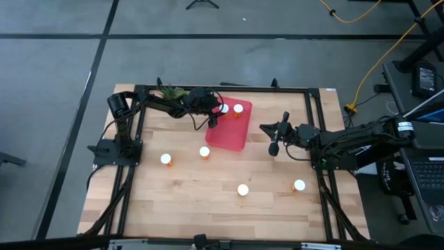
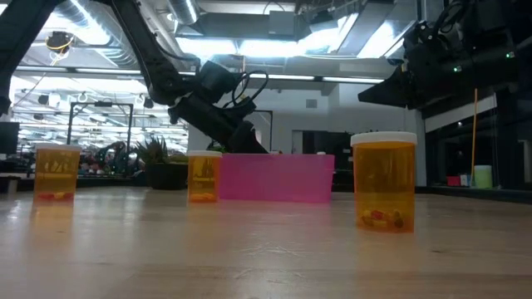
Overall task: Pick and place pill bottles into a basket
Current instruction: Put the orange pill bottle into the red bin
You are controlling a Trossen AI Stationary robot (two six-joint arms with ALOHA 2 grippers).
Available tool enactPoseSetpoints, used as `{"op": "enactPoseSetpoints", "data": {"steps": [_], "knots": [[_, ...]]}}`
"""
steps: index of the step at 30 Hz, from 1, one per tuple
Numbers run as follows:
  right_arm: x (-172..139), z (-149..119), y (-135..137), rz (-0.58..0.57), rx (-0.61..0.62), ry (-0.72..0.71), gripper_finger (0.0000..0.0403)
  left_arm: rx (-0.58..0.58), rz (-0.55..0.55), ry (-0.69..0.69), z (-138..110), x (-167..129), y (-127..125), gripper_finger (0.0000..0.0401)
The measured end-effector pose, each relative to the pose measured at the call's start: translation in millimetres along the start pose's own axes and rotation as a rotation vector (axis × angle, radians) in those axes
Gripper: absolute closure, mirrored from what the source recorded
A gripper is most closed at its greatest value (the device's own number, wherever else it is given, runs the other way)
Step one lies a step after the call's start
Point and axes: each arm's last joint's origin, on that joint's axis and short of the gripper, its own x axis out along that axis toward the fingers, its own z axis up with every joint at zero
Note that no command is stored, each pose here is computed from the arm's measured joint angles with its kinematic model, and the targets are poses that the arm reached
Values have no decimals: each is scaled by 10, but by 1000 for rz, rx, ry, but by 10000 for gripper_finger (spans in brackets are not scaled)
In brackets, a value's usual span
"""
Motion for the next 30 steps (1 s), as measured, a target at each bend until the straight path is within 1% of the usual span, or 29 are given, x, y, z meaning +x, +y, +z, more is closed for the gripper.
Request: {"op": "enactPoseSetpoints", "data": {"steps": [11, 14, 18, 20, 28, 30], "knots": [[0, 0, 0, 0, 0, 0, 368, -1, 0, 1, 4, 1, 1, 196], [0, 2, 0, 0, 0, -2, 368, -15, -4, 17, 56, 17, 12, 196], [0, 9, 0, 0, -1, -9, 368, -4, -10, 49, 130, 38, 31, 196], [0, 8, 0, 0, -1, -8, 368, -2, -9, 41, 150, 40, 35, 196], [0, 9, 0, -1, -1, -9, 368, -7, -6, 38, 154, 41, 33, 196], [0, 13, -1, -1, 1, -13, 368, -5, 10, 31, 162, 42, 39, 196]]}}
